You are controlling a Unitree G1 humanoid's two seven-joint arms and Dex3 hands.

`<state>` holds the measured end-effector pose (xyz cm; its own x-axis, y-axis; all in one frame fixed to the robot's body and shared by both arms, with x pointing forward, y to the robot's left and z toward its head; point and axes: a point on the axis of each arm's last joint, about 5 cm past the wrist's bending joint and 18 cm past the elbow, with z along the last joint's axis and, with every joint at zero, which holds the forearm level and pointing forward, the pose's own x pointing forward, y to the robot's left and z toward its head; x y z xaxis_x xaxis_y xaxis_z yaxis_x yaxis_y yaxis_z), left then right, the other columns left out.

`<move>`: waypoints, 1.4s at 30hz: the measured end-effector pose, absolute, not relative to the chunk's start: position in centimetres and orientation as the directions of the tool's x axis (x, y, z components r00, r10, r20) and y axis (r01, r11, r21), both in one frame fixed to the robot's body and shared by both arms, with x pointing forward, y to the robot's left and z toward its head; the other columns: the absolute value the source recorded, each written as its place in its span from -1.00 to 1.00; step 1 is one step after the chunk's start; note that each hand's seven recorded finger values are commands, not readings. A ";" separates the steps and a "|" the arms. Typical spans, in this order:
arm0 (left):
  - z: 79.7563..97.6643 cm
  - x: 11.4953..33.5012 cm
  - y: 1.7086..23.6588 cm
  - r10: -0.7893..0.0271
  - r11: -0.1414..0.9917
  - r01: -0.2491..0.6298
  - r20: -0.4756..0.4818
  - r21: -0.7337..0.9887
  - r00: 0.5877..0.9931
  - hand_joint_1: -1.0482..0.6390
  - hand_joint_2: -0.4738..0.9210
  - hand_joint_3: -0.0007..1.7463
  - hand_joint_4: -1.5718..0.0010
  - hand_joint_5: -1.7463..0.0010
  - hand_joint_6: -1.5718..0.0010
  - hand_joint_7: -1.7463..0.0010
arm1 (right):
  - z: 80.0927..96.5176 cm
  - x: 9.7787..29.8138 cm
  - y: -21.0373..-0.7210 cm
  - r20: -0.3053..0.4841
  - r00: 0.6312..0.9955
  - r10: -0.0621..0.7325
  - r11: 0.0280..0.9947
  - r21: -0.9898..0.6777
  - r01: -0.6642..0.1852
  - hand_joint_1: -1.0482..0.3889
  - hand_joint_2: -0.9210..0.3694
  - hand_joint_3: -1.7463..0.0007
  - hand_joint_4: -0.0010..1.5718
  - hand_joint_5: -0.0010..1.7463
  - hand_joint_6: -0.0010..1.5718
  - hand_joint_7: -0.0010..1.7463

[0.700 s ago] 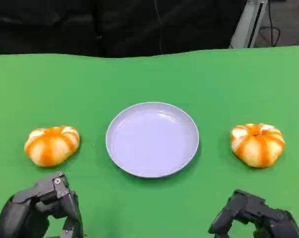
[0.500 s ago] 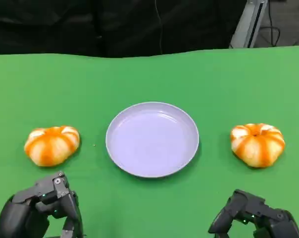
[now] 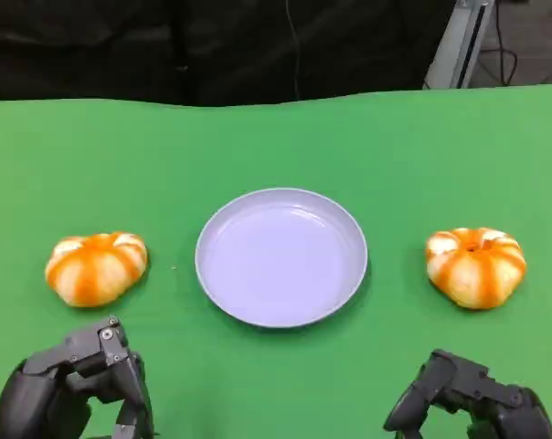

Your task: Grasp the bread from the table and place it into the plate.

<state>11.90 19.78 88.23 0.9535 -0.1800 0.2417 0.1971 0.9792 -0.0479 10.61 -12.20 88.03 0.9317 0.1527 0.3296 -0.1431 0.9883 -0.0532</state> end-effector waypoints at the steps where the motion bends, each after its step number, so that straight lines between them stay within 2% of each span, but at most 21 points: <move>1: 88.2 11.9 19.8 -0.184 0.979 0.200 0.238 -0.043 0.954 0.27 0.38 0.41 0.11 -0.90 0.14 -0.65 | 88.0 10.6 -12.2 0.329 0.932 0.153 0.988 -0.053 -0.143 0.37 -0.02 -0.61 -0.07 0.88 0.01 0.55; 3: 88.4 12.1 20.2 -0.197 0.978 0.208 0.228 -0.025 0.953 0.21 0.46 0.17 0.24 -0.76 0.17 -0.44 | 88.0 10.6 -12.2 0.329 0.932 0.152 0.988 -0.052 -0.143 0.37 -0.03 -0.61 -0.07 0.88 0.01 0.55; 4: 88.5 12.2 20.3 -0.204 0.977 0.213 0.225 -0.017 0.953 0.20 0.48 0.11 0.26 -0.72 0.18 -0.39 | 88.0 10.6 -12.2 0.328 0.932 0.152 0.988 -0.052 -0.143 0.37 -0.04 -0.61 -0.08 0.88 0.00 0.56; 7: 88.8 12.7 20.9 -0.228 0.973 0.230 0.207 0.016 0.951 0.15 0.60 -0.18 0.38 -0.42 0.25 -0.05 | 88.0 10.6 -12.2 0.327 0.933 0.152 0.988 -0.052 -0.143 0.37 -0.03 -0.60 -0.07 0.88 0.00 0.56; 9: 89.2 12.9 21.1 -0.246 0.969 0.239 0.193 0.060 0.950 0.15 0.64 -0.24 0.38 -0.34 0.26 0.04 | 88.0 10.6 -12.2 0.328 0.932 0.152 0.988 -0.052 -0.143 0.38 -0.03 -0.61 -0.07 0.88 0.01 0.56; 11: 89.5 12.9 21.3 -0.257 0.965 0.244 0.183 0.094 0.949 0.11 0.71 -0.41 0.42 -0.17 0.26 0.28 | 88.0 10.5 -12.2 0.328 0.932 0.152 0.988 -0.052 -0.143 0.37 -0.03 -0.61 -0.06 0.88 0.01 0.56; 13: 89.9 13.0 21.4 -0.266 0.960 0.245 0.174 0.133 0.948 0.11 0.73 -0.46 0.42 -0.13 0.25 0.36 | 88.1 10.5 -12.2 0.327 0.933 0.152 0.988 -0.051 -0.143 0.37 -0.03 -0.61 -0.06 0.88 0.01 0.56; 14: 90.0 13.0 21.4 -0.266 0.959 0.243 0.172 0.143 0.949 0.01 0.82 -0.63 0.55 0.02 0.32 0.55 | 88.1 10.5 -12.2 0.326 0.933 0.152 0.988 -0.050 -0.143 0.36 -0.03 -0.60 -0.07 0.88 0.01 0.56; 15: 90.1 13.1 21.5 -0.268 0.956 0.242 0.162 0.166 0.950 -0.03 0.89 -0.76 0.59 0.10 0.33 0.69 | 88.1 10.5 -12.2 0.324 0.934 0.152 0.988 -0.050 -0.143 0.35 -0.04 -0.59 -0.07 0.88 0.00 0.57; 17: 90.7 13.2 21.7 -0.288 0.939 0.253 0.131 0.233 0.949 -0.06 0.95 -0.87 0.61 0.17 0.32 0.80 | 88.1 10.5 -12.2 0.319 0.936 0.152 0.988 -0.049 -0.143 0.34 -0.05 -0.57 -0.07 0.88 0.00 0.57; 18: 90.9 13.2 21.9 -0.293 0.932 0.255 0.121 0.258 0.948 -0.18 0.97 -0.93 0.66 0.29 0.38 0.88 | 88.1 10.5 -12.2 0.317 0.936 0.151 0.988 -0.049 -0.143 0.36 -0.06 -0.58 -0.08 0.88 -0.01 0.57; 21: 91.7 13.7 22.0 -0.296 0.895 0.246 0.083 0.373 0.952 -0.25 1.00 -0.98 0.65 0.42 0.41 0.95 | 88.1 10.5 -12.1 0.317 0.936 0.152 0.988 -0.047 -0.145 0.37 -0.06 -0.58 -0.09 0.89 -0.02 0.56; 23: 92.1 14.0 22.0 -0.290 0.873 0.233 0.071 0.428 0.954 -0.33 1.00 -0.97 0.74 0.49 0.50 0.99 | 88.1 10.5 -12.1 0.317 0.936 0.152 0.988 -0.047 -0.145 0.37 -0.06 -0.58 -0.09 0.89 -0.01 0.56; 30: 93.5 16.0 22.2 -0.292 0.662 0.200 0.003 0.723 0.957 -0.38 0.98 -0.99 0.82 0.61 0.61 1.00 | 88.1 10.6 -12.1 0.321 0.935 0.153 0.988 -0.050 -0.145 0.37 -0.04 -0.60 -0.08 0.89 0.00 0.57; 36: 93.2 18.2 21.7 -0.255 0.510 0.134 0.001 0.850 0.967 -0.29 0.94 -1.00 0.87 0.67 0.63 1.00 | 88.1 10.5 -12.1 0.319 0.936 0.152 0.988 -0.048 -0.144 0.35 -0.03 -0.60 -0.08 0.90 0.00 0.57; 42: 92.8 20.2 21.2 -0.224 0.355 0.092 -0.011 0.930 0.974 -0.28 0.93 -1.00 0.94 0.69 0.67 1.00 | 88.1 10.5 -12.1 0.318 0.936 0.151 0.988 -0.047 -0.144 0.33 -0.06 -0.58 -0.08 0.89 -0.01 0.57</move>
<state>20.23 21.16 92.81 0.9745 -0.2243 -0.0106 0.0919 0.3549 0.9304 10.48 -12.13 88.08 0.9359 0.1514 0.3181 -0.1438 0.9885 -0.0474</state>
